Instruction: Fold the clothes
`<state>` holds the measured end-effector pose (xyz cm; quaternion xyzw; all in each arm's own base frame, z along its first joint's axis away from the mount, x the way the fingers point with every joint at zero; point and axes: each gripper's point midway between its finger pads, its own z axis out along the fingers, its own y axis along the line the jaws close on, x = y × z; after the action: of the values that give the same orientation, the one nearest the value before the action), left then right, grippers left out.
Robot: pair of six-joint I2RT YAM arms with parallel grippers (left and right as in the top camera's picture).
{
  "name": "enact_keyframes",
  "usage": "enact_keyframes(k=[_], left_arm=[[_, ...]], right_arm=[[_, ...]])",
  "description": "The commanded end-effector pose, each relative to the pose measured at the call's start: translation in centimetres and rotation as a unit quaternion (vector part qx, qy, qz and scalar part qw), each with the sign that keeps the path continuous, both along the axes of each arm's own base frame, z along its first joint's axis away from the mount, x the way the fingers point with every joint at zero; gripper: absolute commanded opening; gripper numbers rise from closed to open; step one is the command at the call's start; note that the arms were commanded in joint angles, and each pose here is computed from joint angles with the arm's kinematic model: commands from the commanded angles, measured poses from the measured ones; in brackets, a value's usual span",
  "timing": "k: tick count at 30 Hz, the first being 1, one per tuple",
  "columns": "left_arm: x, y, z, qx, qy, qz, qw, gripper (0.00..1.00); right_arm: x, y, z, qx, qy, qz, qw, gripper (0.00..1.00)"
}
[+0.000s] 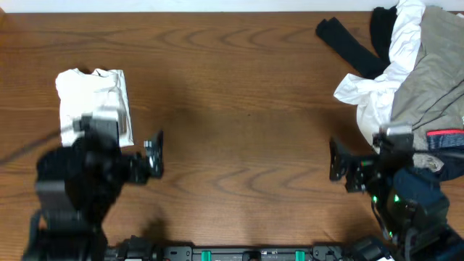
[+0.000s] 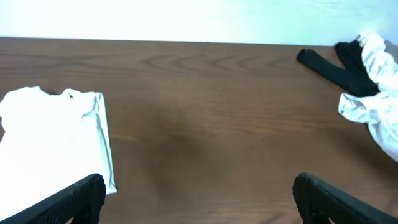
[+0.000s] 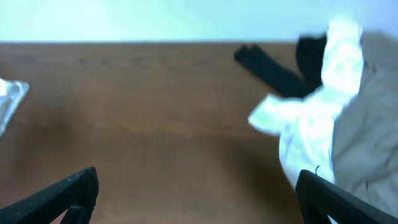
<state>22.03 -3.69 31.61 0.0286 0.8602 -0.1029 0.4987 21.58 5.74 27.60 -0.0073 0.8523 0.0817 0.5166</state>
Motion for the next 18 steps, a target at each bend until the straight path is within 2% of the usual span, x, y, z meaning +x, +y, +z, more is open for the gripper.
enact_keyframes(k=[1,9,18], left_arm=[[-1.2,0.1,-0.4,0.009,-0.015,-0.002,1.0,0.98],[-2.2,0.1,-0.1,0.009,-0.023,-0.002,1.0,0.98],[-2.2,0.1,-0.1,0.009,-0.023,-0.002,1.0,0.98]], right_arm=[[-0.6,-0.4,-2.5,0.012,0.033,-0.019,0.999,0.99],[-2.7,-0.7,-7.3,-0.021,0.124,-0.009,0.992,0.99],[-4.4,-1.6,-9.1,-0.047,0.174,-0.011,0.984,0.99]])
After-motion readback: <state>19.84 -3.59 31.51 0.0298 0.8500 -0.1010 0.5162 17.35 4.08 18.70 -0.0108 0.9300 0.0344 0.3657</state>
